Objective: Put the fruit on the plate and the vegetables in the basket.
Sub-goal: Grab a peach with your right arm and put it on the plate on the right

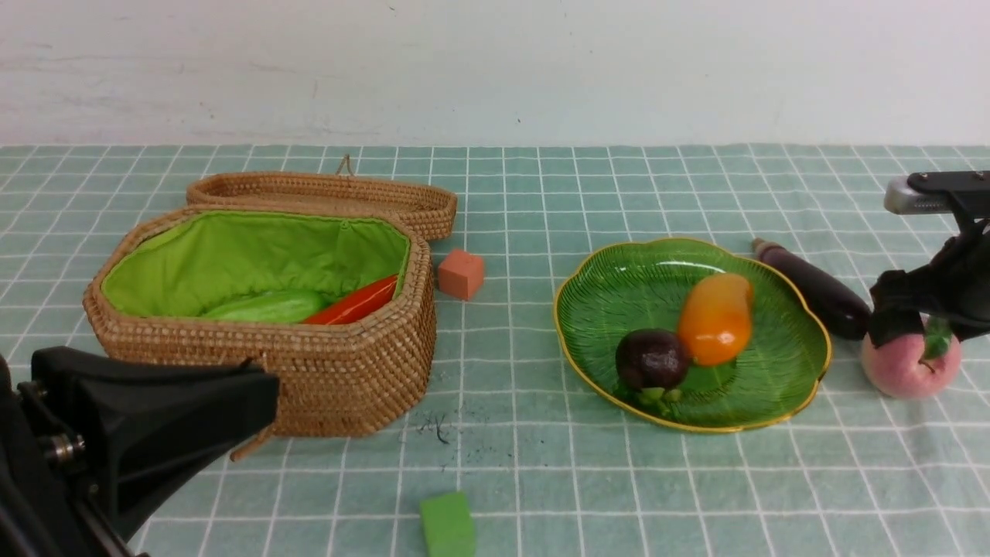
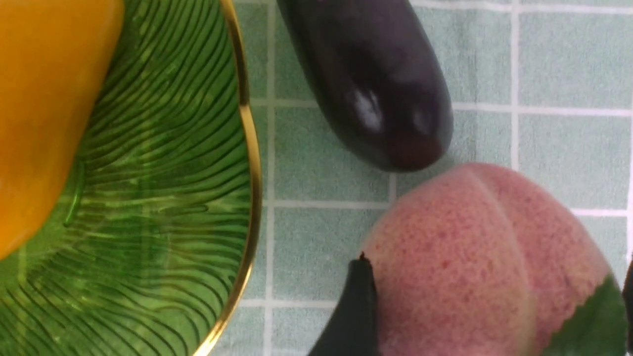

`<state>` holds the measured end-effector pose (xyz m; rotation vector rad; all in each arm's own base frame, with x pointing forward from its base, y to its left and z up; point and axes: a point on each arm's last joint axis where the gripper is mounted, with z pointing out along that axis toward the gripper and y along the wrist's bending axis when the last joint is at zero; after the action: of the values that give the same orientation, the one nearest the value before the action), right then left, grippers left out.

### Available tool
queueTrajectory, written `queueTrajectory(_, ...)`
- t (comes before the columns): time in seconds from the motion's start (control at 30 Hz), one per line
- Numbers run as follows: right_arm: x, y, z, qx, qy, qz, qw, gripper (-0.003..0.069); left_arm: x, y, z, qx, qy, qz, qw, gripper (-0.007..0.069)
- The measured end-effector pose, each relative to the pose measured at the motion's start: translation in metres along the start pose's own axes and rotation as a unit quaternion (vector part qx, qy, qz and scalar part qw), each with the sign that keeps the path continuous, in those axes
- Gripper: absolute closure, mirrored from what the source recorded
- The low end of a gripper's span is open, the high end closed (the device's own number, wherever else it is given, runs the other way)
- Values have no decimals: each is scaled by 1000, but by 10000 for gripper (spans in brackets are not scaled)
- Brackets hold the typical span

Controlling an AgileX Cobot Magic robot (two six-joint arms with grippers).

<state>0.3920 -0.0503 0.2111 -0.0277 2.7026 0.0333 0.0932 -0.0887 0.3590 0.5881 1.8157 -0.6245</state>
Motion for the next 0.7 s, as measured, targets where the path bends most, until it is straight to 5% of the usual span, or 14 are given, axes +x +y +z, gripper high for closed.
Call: queueTrajectory(0.7, 9, 6, -17, -8, 38, -13, 999, 42, 0, 0, 0, 0, 0, 0, 1000, 632)
